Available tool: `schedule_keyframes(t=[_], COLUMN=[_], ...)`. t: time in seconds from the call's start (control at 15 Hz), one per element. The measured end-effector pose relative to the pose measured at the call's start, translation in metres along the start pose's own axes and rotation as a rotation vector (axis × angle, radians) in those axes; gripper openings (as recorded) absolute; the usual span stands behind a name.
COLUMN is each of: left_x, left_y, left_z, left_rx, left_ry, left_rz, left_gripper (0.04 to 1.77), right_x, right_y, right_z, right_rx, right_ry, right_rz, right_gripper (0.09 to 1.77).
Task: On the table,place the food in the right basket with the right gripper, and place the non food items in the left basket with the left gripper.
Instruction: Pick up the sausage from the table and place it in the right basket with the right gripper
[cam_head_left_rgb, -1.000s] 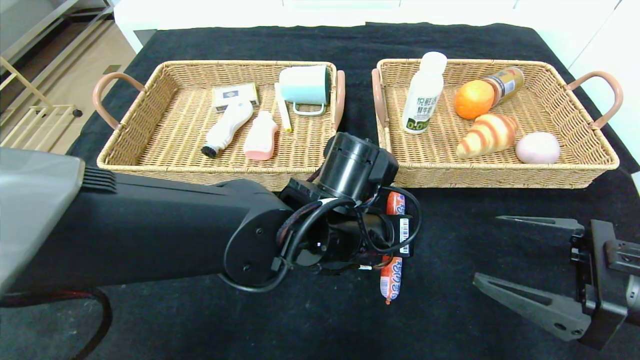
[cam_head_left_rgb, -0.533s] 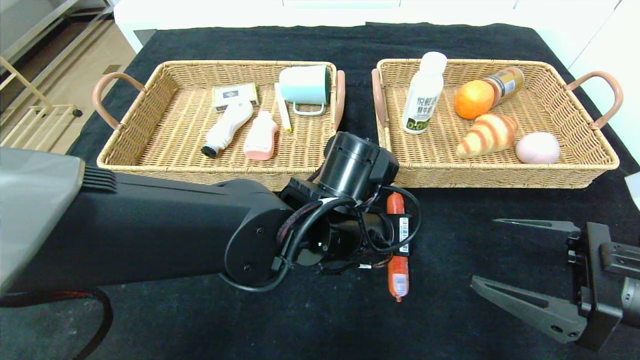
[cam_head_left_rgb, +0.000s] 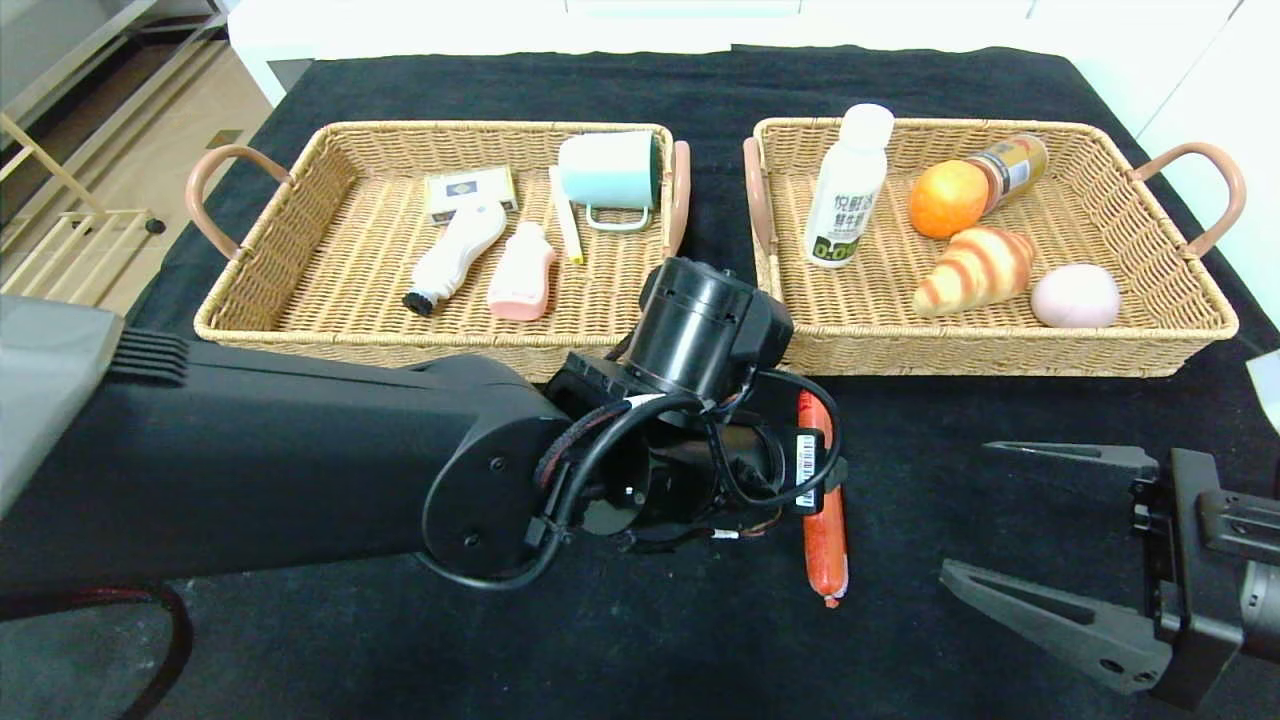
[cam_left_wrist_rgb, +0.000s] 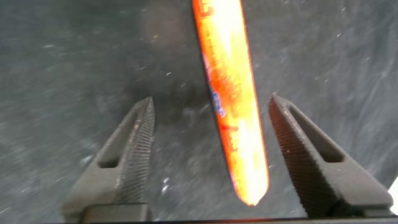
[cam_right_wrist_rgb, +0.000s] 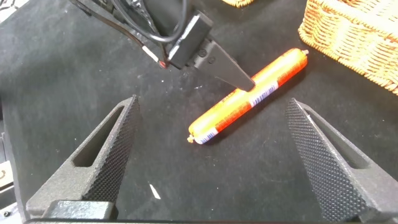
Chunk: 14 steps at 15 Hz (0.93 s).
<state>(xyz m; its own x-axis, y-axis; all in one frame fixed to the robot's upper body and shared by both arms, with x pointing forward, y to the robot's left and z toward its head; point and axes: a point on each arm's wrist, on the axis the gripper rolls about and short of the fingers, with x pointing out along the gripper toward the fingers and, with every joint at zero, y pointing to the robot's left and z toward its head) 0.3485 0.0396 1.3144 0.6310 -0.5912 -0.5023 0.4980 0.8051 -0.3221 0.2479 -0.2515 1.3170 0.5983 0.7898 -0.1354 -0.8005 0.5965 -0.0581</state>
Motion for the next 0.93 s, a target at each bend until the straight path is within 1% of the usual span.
schedule_keyframes(t=[0.13,0.33,0.53,0.73,0.8,0.87,0.93], left_x=[-0.010,-0.032,-0.054,-0.069,-0.071,-0.074,-0.076], left_y=[0.002,0.008,0.018,0.036,0.043,0.049,0.056], left_z=[0.001,0.006,0.001,-0.003,-0.005,-0.006,-0.010], left_rx=[0.049,0.107,0.233,0.343,0.377,0.396,0.409], left_ry=[-0.007,-0.035,-0.054,-0.144,-0.189,-0.250,-0.291], left_rz=[0.003,0.002,0.012,0.030,0.033,0.027,0.022], left_gripper=[1.45,1.53,1.59,1.63,1.64,1.65,1.66], right_x=[-0.002,-0.005,-0.006,-0.006,-0.005,-0.006,-0.006], right_y=[0.001,0.002,0.003,0.001,-0.001,-0.002,-0.003], right_z=[0.001,0.004,0.005,0.005,0.005,0.006,0.006], right_rx=[-0.004,-0.010,-0.012,-0.011,-0.010,-0.011,-0.011], right_ry=[-0.007,-0.021,-0.026,-0.025,-0.024,-0.027,-0.027], right_rz=[0.002,0.001,-0.001,-0.010,-0.018,-0.025,-0.029], right_gripper=[1.71,1.71,1.71,1.71,1.71,1.71,1.71])
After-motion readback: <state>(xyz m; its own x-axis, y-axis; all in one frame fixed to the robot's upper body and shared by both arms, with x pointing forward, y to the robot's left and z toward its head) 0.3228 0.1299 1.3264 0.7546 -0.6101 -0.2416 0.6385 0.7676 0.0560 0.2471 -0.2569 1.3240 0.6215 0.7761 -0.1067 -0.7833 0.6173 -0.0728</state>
